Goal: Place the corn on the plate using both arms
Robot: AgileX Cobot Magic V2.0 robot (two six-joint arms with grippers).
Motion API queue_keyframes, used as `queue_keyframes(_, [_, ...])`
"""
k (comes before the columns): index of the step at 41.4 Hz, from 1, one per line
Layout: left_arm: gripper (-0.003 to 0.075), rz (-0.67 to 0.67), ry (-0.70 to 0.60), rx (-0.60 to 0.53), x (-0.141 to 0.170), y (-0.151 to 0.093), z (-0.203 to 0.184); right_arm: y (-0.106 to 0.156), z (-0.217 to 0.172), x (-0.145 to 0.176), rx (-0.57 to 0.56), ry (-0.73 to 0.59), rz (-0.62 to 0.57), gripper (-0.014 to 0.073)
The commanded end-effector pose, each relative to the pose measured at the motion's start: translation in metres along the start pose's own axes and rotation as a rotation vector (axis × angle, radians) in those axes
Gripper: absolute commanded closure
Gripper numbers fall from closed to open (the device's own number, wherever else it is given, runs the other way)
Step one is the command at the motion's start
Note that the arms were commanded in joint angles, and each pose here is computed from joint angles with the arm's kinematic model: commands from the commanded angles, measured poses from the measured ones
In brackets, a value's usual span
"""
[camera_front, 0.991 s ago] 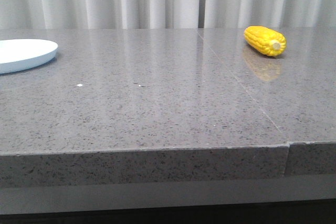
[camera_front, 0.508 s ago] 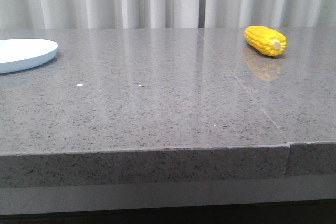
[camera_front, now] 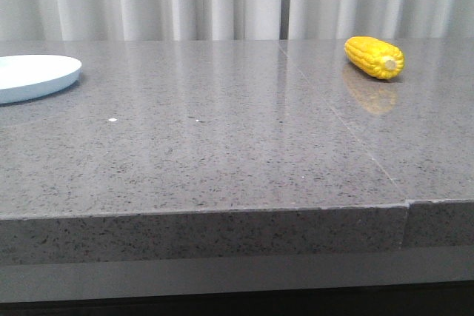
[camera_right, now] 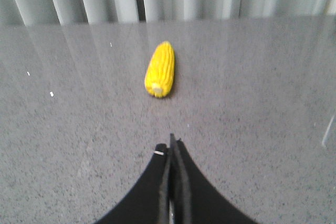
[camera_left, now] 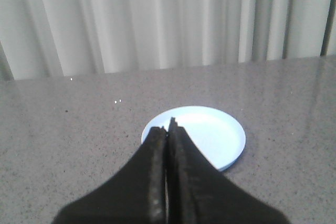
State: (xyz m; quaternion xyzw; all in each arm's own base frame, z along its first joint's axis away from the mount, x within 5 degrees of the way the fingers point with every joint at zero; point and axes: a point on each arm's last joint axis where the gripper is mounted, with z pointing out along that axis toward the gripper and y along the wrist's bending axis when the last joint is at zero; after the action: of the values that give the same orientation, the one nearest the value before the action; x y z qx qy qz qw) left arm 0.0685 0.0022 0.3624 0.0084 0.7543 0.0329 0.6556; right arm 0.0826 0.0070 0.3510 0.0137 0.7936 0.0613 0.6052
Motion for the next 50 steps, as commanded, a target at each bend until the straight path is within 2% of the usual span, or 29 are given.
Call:
queue_keyframes(1, [0.0740,-0.018,-0.037,0.001,-0.008,0.000,0.009,0.001,0.007,-0.014,-0.001,-0.049,-0.006,0.0715])
queue_keyframes(10, [0.0741,-0.020,0.050,0.006,0.005,0.000,0.026,0.000,0.024,-0.009,0.010,0.046,-0.007,0.0713])
queue_keyframes(16, [0.0740,-0.020,0.058,0.006,0.007,0.000,0.028,0.000,0.028,-0.007,0.017,0.079,-0.022,0.0697])
queue_keyframes(18, [0.0739,-0.020,0.058,0.006,0.007,0.000,0.028,0.000,0.029,-0.007,0.017,0.083,-0.028,0.0649])
queue_keyframes(21, [0.0715,-0.020,0.060,0.006,0.007,0.000,0.028,0.000,0.029,-0.007,0.017,0.084,-0.030,0.0512])
queue_keyframes(23, [0.0657,-0.017,0.061,0.005,0.007,0.000,0.028,0.000,0.029,-0.007,0.017,0.085,-0.032,0.0392])
queue_keyframes(27, [0.0440,-0.008,0.061,0.002,0.007,0.000,0.027,0.000,0.029,-0.007,0.017,0.085,-0.032,0.0132])
queue_keyframes(29, [0.0328,-0.008,0.059,0.002,0.006,0.000,0.027,0.000,0.029,-0.006,0.018,0.088,-0.032,0.0063])
queue_keyframes(31, [0.0258,-0.008,0.059,0.002,0.006,0.000,0.027,0.000,0.029,-0.006,0.018,0.088,-0.032,0.0015])
queue_keyframes(34, [0.0200,-0.008,0.068,0.003,0.005,0.000,0.027,0.000,0.029,-0.006,0.018,0.088,-0.032,0.0000])
queue_keyframes(43, [0.0206,-0.009,0.206,0.017,-0.010,0.001,0.044,0.000,0.029,-0.006,0.018,0.088,-0.032,0.0000])
queue_keyframes(50, [0.0206,-0.009,0.314,0.023,-0.019,0.003,0.085,0.000,0.029,-0.006,0.018,0.088,-0.032,0.0000])
